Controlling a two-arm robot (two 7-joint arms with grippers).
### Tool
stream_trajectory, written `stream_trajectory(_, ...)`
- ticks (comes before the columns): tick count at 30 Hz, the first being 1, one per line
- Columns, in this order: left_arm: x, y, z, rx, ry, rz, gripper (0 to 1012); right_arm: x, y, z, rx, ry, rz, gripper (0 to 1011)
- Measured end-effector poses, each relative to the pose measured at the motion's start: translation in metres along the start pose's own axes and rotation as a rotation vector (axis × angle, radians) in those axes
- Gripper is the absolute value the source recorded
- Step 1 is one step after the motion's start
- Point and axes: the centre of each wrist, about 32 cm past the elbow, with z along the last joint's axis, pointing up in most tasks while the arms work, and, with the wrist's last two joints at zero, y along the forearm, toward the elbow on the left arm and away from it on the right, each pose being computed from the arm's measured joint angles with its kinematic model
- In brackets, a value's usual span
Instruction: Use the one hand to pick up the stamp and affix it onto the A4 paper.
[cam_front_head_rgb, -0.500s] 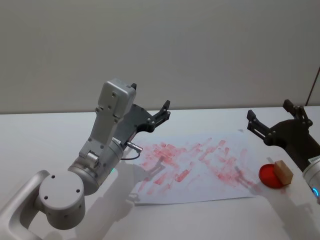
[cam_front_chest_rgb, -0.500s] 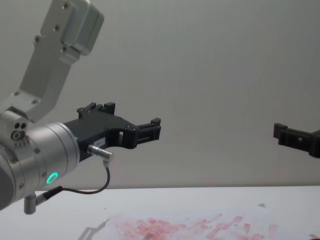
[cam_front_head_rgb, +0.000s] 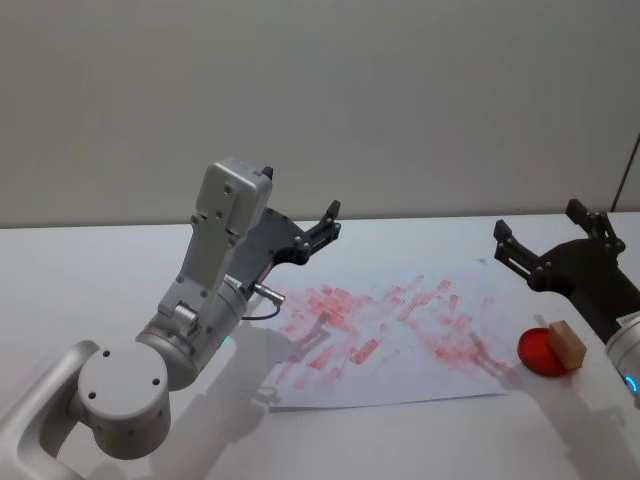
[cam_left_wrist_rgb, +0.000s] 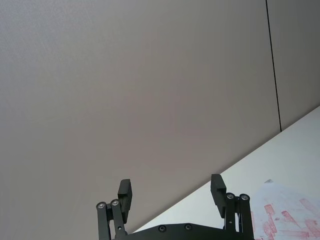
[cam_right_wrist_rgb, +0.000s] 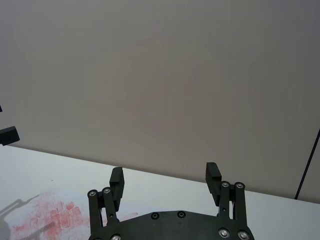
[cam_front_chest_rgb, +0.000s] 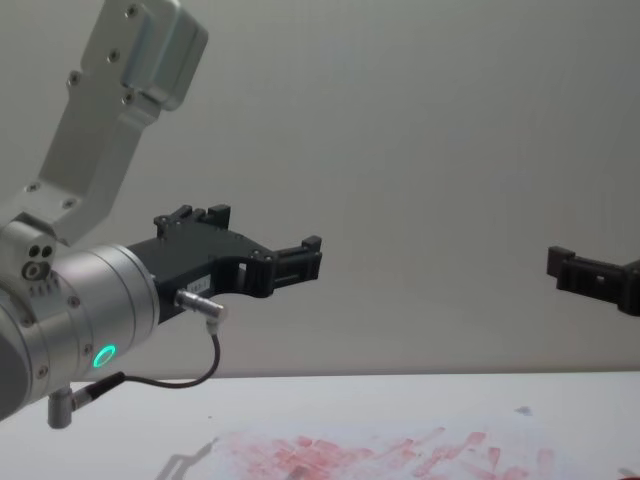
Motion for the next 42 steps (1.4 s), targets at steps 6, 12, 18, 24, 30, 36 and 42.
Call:
stream_trajectory(6, 0.0000, 0.0000, 0.0000, 0.000, 0.000, 0.000, 1001, 0.0000, 0.0000, 0.0000, 0.000, 0.000, 0.000, 1001)
stream_trajectory(12, 0.0000, 0.0000, 0.0000, 0.000, 0.000, 0.000, 1001, 0.0000, 0.0000, 0.0000, 0.000, 0.000, 0.000, 1001)
stream_trajectory(18, 0.0000, 0.0000, 0.0000, 0.000, 0.000, 0.000, 1001, 0.0000, 0.0000, 0.0000, 0.000, 0.000, 0.000, 1001)
stream_trajectory(24, 0.0000, 0.0000, 0.0000, 0.000, 0.000, 0.000, 1001, 0.0000, 0.0000, 0.0000, 0.000, 0.000, 0.000, 1001)
stream_trajectory(30, 0.0000, 0.0000, 0.0000, 0.000, 0.000, 0.000, 1001, 0.0000, 0.0000, 0.0000, 0.000, 0.000, 0.000, 1001)
stream_trajectory(36, 0.0000, 0.0000, 0.0000, 0.000, 0.000, 0.000, 1001, 0.0000, 0.0000, 0.0000, 0.000, 0.000, 0.000, 1001)
stream_trajectory(42, 0.0000, 0.0000, 0.0000, 0.000, 0.000, 0.000, 1001, 0.0000, -0.0002, -0.0002, -0.001, 0.000, 0.000, 1001)
